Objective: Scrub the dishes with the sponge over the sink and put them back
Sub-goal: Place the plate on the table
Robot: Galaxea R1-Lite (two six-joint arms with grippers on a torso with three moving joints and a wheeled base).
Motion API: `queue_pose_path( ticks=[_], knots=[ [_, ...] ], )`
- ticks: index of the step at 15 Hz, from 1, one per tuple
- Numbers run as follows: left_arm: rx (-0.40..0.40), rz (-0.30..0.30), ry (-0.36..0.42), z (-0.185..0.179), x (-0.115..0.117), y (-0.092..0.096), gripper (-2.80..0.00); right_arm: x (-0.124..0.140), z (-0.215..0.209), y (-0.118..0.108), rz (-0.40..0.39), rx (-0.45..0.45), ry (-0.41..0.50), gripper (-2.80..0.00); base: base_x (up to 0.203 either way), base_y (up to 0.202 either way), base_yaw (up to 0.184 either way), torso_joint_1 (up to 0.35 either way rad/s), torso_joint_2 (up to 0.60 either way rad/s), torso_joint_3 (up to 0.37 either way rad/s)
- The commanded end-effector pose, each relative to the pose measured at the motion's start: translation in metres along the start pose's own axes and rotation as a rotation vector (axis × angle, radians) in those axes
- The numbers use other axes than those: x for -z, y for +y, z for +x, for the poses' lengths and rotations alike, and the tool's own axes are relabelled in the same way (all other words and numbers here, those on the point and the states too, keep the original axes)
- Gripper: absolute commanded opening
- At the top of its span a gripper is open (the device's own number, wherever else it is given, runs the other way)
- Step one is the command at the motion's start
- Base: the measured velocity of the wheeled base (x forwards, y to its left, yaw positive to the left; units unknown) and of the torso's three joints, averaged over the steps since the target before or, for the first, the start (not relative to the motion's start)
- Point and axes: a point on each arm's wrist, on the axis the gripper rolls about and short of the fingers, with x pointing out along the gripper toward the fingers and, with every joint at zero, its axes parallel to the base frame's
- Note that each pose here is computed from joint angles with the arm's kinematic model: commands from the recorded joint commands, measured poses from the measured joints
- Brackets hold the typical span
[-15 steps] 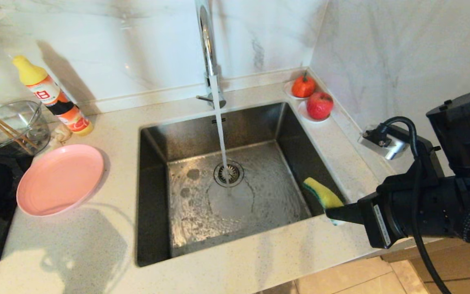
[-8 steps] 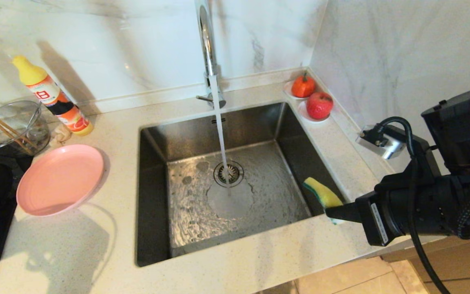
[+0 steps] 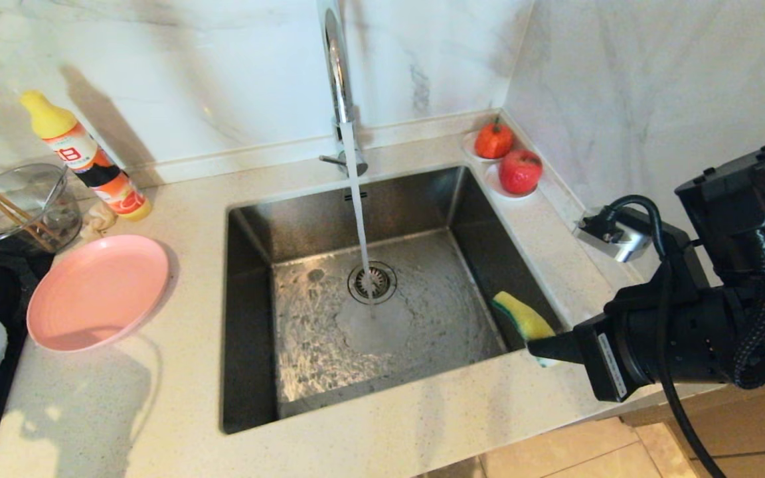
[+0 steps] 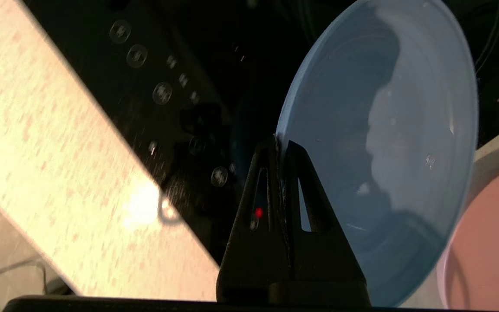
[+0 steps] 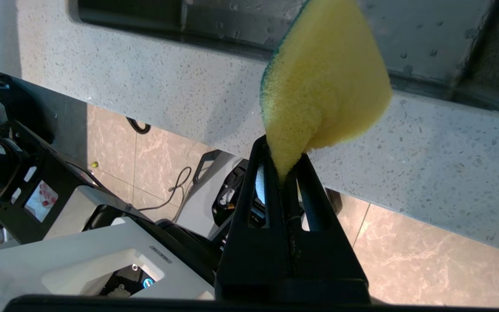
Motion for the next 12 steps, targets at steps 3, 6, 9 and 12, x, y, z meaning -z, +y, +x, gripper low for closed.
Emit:
queue_pose_path(
  ticks=[3, 6, 9, 12],
  knots=[
    [0.022, 0.014, 0.005, 0.029, -0.007, 0.013, -2.80, 0.001, 0.004, 0.000, 0.001, 0.001, 0.016, -2.80, 0.000, 0.000, 0.000, 0.000, 0.00, 0.000],
    [0.019, 0.016, 0.011, 0.048, -0.014, 0.021, -2.80, 0.002, 0.006, 0.000, 0.001, 0.002, 0.023, -2.80, 0.000, 0.000, 0.000, 0.000, 0.00, 0.000],
    [0.025, 0.028, -0.004, 0.053, -0.023, 0.020, -2.80, 0.002, 0.008, 0.000, 0.002, 0.003, 0.028, -2.80, 0.000, 0.000, 0.000, 0.000, 0.00, 0.000],
    [0.021, 0.026, 0.001, 0.059, -0.026, 0.022, -2.80, 0.003, 0.008, -0.001, 0.002, 0.004, 0.031, -2.80, 0.000, 0.000, 0.000, 0.000, 0.00, 0.000]
  ],
)
